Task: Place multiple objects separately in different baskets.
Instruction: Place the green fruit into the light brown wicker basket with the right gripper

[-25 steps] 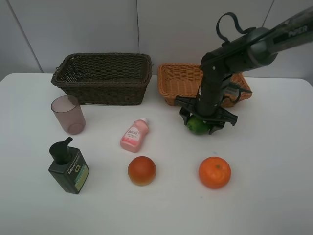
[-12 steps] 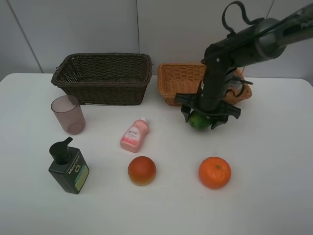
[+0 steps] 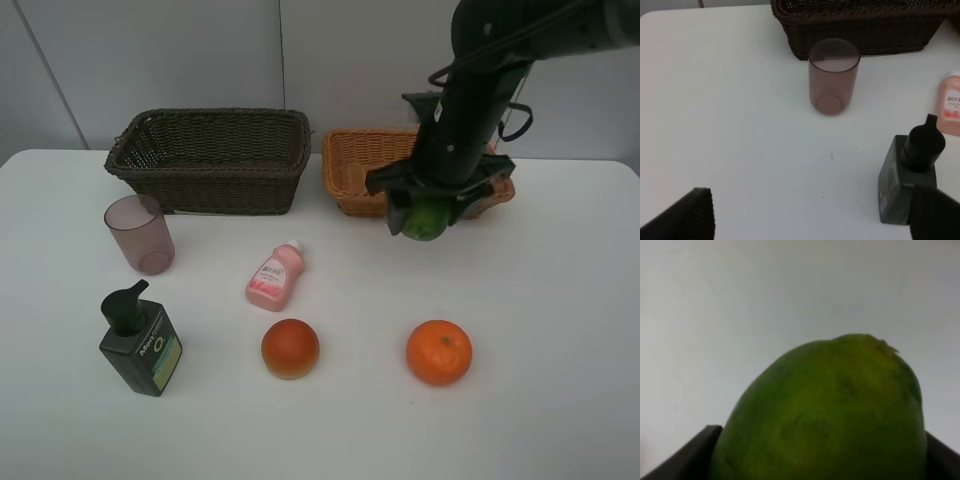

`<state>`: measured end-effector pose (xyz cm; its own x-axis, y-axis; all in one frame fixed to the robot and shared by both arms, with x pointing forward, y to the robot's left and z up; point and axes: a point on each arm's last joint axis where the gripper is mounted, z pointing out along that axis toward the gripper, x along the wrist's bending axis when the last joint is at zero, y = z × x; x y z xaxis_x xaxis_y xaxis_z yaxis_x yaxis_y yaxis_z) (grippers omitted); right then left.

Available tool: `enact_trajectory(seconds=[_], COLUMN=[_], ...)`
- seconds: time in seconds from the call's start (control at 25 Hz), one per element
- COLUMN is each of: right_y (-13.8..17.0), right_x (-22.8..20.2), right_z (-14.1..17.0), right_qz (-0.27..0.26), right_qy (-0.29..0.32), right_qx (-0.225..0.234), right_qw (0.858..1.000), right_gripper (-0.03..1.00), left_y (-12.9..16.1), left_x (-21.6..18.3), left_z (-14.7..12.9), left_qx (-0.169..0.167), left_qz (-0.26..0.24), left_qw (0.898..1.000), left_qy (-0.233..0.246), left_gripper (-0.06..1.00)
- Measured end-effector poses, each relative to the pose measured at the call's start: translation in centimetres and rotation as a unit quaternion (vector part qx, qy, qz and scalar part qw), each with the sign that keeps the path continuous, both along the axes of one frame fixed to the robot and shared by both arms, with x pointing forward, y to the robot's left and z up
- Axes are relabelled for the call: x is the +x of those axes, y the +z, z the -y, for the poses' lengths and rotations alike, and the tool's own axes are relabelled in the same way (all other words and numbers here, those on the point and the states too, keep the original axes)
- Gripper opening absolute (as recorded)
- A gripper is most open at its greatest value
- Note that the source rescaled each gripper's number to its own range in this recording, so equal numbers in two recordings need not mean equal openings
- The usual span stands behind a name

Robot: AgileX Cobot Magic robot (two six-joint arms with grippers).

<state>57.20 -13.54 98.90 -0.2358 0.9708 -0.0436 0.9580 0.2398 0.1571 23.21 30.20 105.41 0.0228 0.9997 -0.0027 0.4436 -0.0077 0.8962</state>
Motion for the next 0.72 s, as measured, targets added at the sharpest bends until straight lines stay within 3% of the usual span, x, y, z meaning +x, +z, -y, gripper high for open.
enact_trajectory(seconds=[0.32, 0.52, 0.72], right_y=[4.1, 3.0, 0.0], right_x=[4.2, 7.5, 10.4], right_z=[-0.4, 0.7, 1.9], right_qz=[0.075, 0.122, 0.17], right_qy=[0.002, -0.011, -0.001], right_qx=[0.022, 0.022, 0.003], right_qw=[0.997, 0.992, 0.985], right_gripper=[0.26, 0.26, 0.26], left_y=[0.0, 0.0, 0.0], left_x=[0.0, 0.0, 0.0], left_z=[0.0, 0.0, 0.0], left_qx=[0.0, 0.0, 0.0], left_qz=[0.0, 0.0, 0.0], left_qw=[1.0, 1.0, 1.0], left_qy=[0.0, 0.0, 0.0], left_gripper=[1.0, 1.0, 1.0])
